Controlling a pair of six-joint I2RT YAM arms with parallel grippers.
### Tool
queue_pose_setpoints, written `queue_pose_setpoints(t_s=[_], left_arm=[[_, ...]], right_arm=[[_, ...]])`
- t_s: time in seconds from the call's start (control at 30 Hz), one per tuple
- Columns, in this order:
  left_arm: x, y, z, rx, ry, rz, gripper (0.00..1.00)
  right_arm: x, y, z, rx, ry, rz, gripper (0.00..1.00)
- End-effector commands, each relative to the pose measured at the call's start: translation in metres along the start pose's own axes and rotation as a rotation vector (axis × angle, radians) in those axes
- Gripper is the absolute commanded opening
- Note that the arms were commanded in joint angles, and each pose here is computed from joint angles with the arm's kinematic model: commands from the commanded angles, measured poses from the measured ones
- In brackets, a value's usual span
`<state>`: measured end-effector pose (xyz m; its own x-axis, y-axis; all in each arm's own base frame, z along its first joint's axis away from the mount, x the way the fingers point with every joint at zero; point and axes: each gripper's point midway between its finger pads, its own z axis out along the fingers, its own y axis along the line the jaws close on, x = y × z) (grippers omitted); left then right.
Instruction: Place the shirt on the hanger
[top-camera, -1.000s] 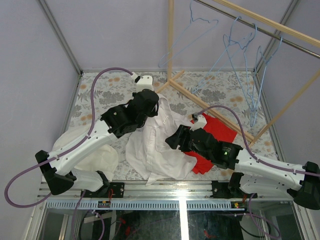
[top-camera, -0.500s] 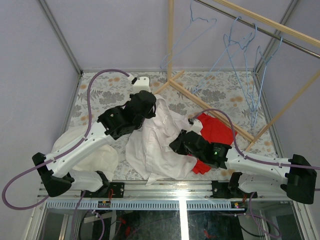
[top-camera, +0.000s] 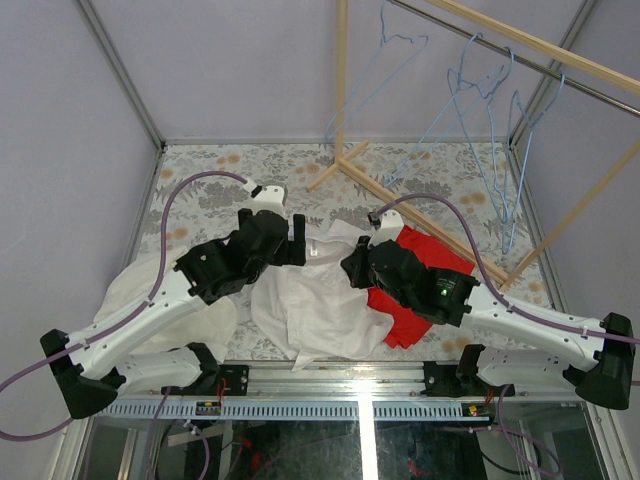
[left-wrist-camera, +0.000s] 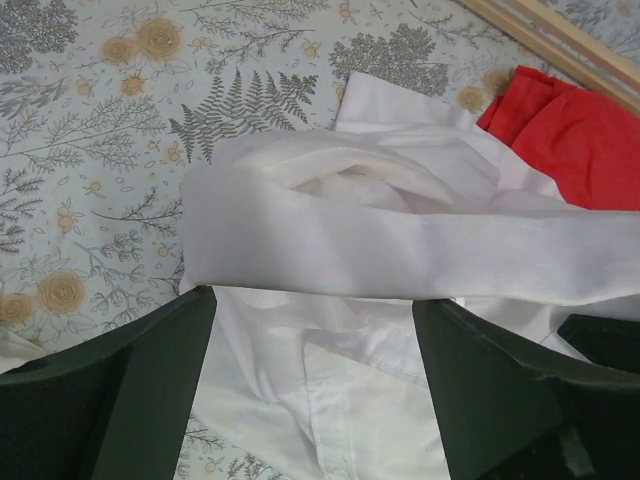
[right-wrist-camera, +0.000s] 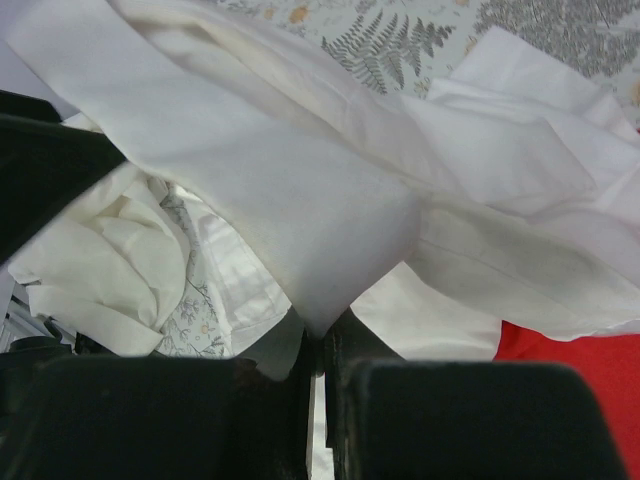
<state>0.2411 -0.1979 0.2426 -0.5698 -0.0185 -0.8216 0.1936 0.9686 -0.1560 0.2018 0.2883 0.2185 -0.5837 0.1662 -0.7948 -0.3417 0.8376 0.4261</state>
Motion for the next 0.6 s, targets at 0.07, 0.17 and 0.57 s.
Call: queue_pose_setpoints(t_s=[0.07,0.17,0.57], left_arm=[[-0.001,0.007,0.01,-0.051,0.013,0.112,0.76],[0.006,0.017,0.014,-0.107,0.04,0.144,0.74],[-0.015,0.037,-0.005,-0.153,-0.097,0.085,0.78]], right_arm=[[-0.015,0.01,-0.011,-0.034,-0.016,-0.046,0.0],[-0.024,0.011,-0.017,-0.039,-0.036,-0.042,0.0],[-0.044,0.002,-0.031,0.011,-0.069,-0.048,0.0]])
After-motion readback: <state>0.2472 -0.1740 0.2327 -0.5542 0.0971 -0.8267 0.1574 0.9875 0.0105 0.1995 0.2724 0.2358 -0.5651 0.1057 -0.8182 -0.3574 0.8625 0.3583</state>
